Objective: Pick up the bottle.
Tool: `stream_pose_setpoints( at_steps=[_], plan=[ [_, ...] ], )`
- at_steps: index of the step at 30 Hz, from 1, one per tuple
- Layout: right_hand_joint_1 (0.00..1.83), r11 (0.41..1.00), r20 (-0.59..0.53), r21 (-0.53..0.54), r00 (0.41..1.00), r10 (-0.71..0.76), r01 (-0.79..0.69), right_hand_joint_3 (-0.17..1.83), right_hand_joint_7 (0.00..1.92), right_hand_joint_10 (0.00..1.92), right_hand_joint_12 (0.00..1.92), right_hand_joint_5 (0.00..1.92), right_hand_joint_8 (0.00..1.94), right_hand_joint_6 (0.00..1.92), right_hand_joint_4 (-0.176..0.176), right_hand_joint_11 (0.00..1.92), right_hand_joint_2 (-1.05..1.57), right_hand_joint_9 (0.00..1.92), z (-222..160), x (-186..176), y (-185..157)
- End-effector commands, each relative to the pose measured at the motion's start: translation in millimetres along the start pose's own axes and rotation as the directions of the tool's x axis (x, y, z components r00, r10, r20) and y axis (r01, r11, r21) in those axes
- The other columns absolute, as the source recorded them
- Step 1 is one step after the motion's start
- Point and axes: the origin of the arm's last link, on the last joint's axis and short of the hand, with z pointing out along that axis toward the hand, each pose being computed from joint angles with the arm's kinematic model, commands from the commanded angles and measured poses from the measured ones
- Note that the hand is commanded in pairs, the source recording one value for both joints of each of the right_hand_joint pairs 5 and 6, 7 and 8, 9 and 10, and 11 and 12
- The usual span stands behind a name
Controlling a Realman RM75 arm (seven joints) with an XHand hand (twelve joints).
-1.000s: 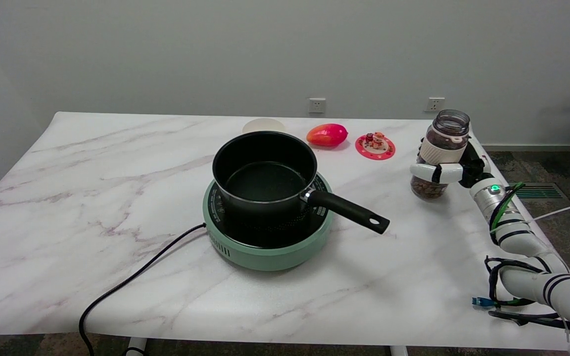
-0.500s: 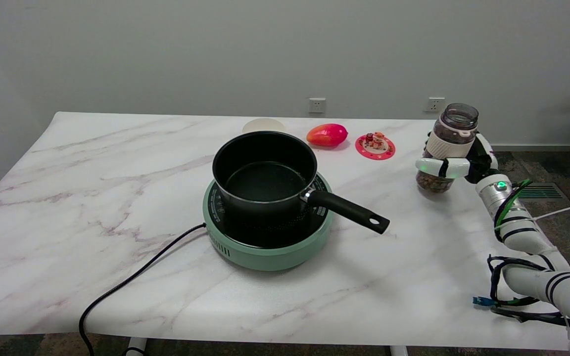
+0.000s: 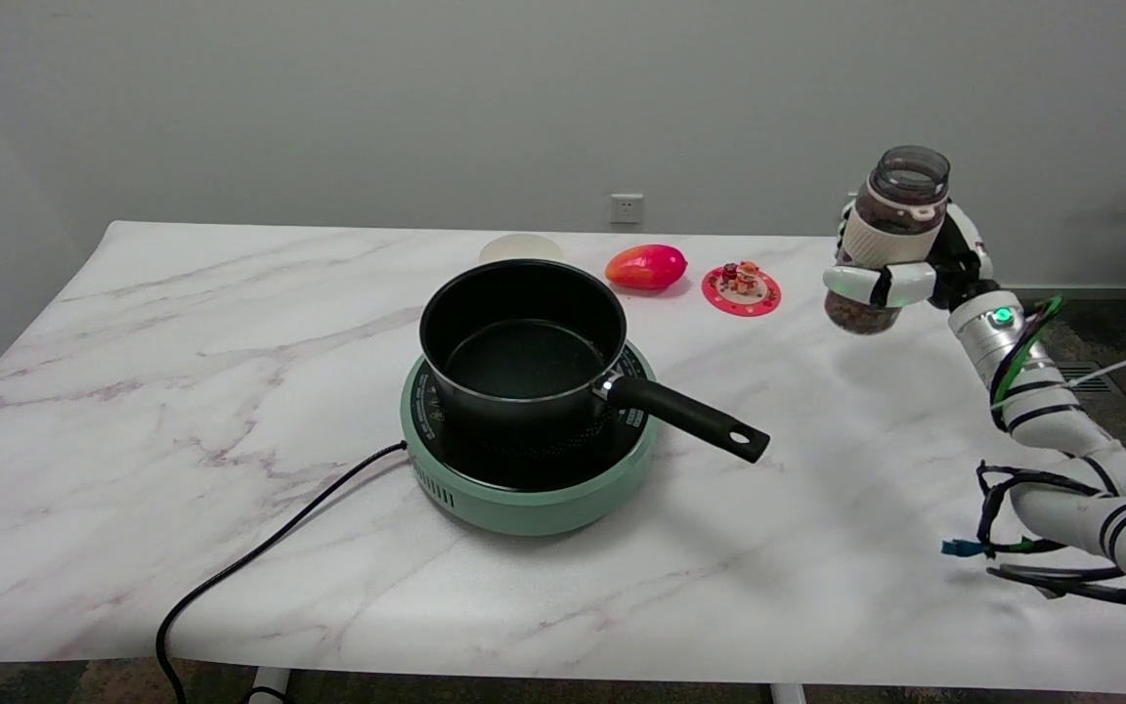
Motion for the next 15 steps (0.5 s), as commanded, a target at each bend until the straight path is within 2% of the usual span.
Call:
stream_pose_setpoints(
  at_steps=[1, 2, 9, 10, 12, 15],
  plan=[
    [1.50, 0.970, 0.260, 0.241, 0.961, -0.097, 0.033, 0.66, 1.92, 1.46, 1.27, 1.92, 1.92, 1.92, 0.000, 1.27, 1.26, 1.46, 31, -34, -84],
    [1.50, 0.971, 0.181, 0.217, 0.974, -0.139, 0.098, 0.65, 1.92, 1.46, 1.27, 1.92, 1.92, 1.92, 0.000, 1.27, 1.27, 1.46, 30, -18, -76],
    [1.47, 0.935, 0.228, 0.327, 0.948, -0.221, 0.139, 0.56, 1.92, 1.48, 1.28, 1.92, 1.92, 1.92, 0.000, 1.28, 1.35, 1.48, 39, -47, -113],
    [1.47, 0.916, 0.393, 0.401, 0.900, -0.188, 0.016, 0.55, 1.92, 1.48, 1.28, 1.92, 1.92, 1.92, 0.000, 1.28, 1.36, 1.48, 34, -90, -140],
    [1.46, 0.926, 0.270, 0.352, 0.933, -0.238, 0.134, 0.55, 1.92, 1.48, 1.28, 1.92, 1.92, 1.92, 0.000, 1.28, 1.36, 1.48, 43, -69, -127],
    [1.47, 0.923, 0.304, 0.363, 0.919, -0.249, 0.130, 0.54, 1.92, 1.49, 1.29, 1.92, 1.92, 1.92, 0.000, 1.29, 1.36, 1.49, 52, -98, -140]
  ],
)
